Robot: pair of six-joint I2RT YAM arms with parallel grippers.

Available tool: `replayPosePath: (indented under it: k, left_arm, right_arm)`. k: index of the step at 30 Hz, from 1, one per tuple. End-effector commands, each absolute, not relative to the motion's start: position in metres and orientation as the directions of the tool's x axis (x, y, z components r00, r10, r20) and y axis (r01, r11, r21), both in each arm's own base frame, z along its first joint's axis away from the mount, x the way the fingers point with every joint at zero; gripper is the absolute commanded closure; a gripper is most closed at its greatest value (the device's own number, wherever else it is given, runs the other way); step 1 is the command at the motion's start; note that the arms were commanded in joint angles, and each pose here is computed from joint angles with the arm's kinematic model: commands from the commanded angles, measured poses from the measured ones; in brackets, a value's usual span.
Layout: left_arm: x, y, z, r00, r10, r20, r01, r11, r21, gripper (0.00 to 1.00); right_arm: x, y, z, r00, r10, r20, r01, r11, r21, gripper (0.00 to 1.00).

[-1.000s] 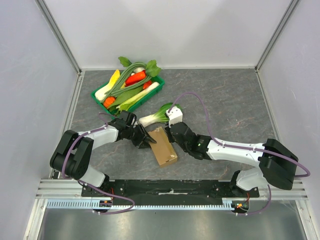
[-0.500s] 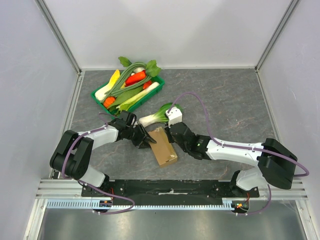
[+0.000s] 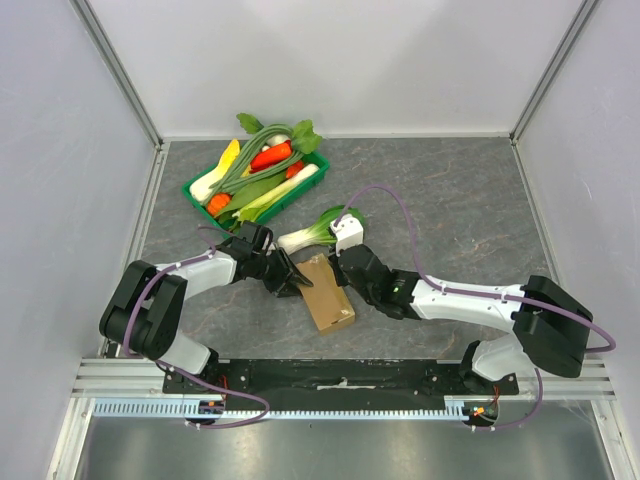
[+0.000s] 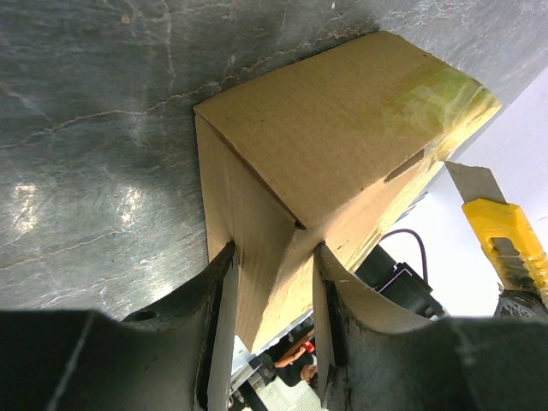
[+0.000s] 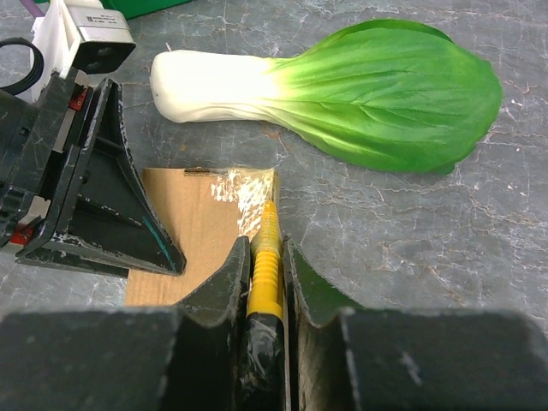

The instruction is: Unpack the express box

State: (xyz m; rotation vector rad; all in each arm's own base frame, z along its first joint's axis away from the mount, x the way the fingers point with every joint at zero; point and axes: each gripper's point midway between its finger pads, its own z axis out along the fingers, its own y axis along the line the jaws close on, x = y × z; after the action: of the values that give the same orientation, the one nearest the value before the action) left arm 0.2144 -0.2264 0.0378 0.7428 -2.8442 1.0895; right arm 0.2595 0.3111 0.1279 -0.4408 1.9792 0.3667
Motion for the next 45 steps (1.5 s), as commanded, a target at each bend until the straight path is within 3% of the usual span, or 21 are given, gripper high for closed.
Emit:
replayPosePath:
  k: [1,15,33,41,45]
  left_arm:
    - [0.177,-0.173,-0.025,-0.837,-0.526,0.150,-0.544,0.773,-0.327,0.84]
    - [0.176,-0.172,-0.026,-0.837,-0.527,0.148,-0.545,0.776,-0.318,0.84]
    - [0.186,-0.178,-0.021,-0.828,-0.542,0.146,-0.555,0.755,-0.348,0.84]
    - [0.199,-0.185,-0.013,-0.782,-0.607,0.139,-0.606,0.690,-0.396,0.98]
    - [0.203,-0.183,-0.011,-0.750,-0.648,0.131,-0.638,0.658,-0.399,0.98]
  right_arm:
    - [0.263,0.312,0.123,-0.412,-0.156,-0.898,-0.443,0.895,0.048,1.00]
    - [0.266,0.298,0.119,-0.378,-0.269,-0.886,-0.447,0.891,-0.080,1.00]
    - [0.248,0.302,0.082,-0.435,-0.371,-0.820,-0.543,0.835,-0.090,1.00]
    - [0.228,0.301,0.085,-0.544,-0.387,-0.745,-0.559,0.829,-0.023,1.00]
    - [0.211,0.301,0.079,-0.606,-0.393,-0.691,-0.573,0.819,0.036,1.00]
